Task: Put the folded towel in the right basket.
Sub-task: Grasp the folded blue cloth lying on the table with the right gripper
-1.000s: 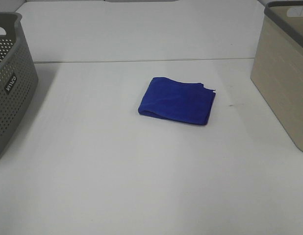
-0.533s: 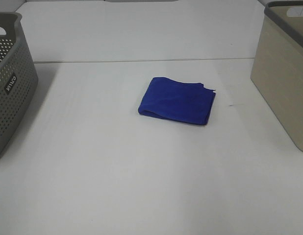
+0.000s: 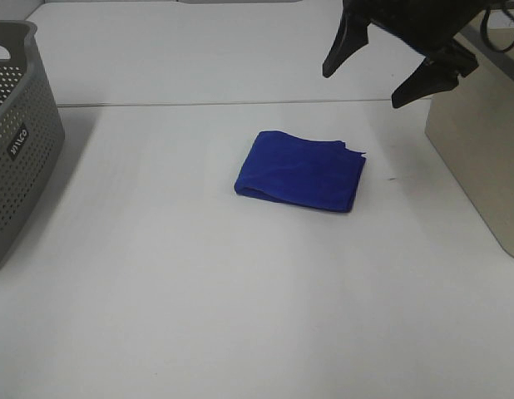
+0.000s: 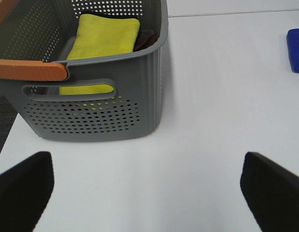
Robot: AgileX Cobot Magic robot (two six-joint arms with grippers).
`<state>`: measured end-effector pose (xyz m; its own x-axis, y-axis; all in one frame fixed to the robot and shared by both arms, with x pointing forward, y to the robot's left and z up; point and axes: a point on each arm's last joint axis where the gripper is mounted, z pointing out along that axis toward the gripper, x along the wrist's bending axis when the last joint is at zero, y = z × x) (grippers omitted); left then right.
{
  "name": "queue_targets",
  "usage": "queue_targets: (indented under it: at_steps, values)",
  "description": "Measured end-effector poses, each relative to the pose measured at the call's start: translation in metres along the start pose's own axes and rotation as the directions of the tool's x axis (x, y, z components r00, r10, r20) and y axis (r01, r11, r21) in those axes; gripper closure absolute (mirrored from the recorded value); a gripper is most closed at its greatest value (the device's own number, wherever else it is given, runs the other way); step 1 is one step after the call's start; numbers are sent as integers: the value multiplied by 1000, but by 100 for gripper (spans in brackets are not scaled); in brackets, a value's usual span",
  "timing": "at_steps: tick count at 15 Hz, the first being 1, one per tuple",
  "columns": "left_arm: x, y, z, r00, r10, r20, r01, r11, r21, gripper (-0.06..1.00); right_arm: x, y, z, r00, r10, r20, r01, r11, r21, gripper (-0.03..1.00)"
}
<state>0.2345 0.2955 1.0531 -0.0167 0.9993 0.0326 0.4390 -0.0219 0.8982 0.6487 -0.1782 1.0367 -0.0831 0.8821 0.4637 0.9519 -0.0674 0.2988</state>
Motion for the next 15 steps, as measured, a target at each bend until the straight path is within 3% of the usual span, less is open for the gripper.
queue_targets:
  at_steps: [3, 7, 11, 15]
  values:
    - [0, 0, 0, 1000, 0, 0, 0, 1000, 0, -3, -15, 15, 40, 1000, 17, 19, -18, 998, 52, 0]
    - [0, 0, 0, 1000, 1, 0, -1, 1000, 0, -3, -39, 26, 87, 993, 14, 114, -30, 990, 140, 0]
    - [0, 0, 0, 1000, 1, 0, -1, 1000, 0, -3, -58, 20, 127, 991, 52, 126, -77, 975, 206, 1]
    - [0, 0, 0, 1000, 1, 0, -1, 1000, 0, -3, -69, 17, 139, 982, 38, 183, -78, 973, 218, 1]
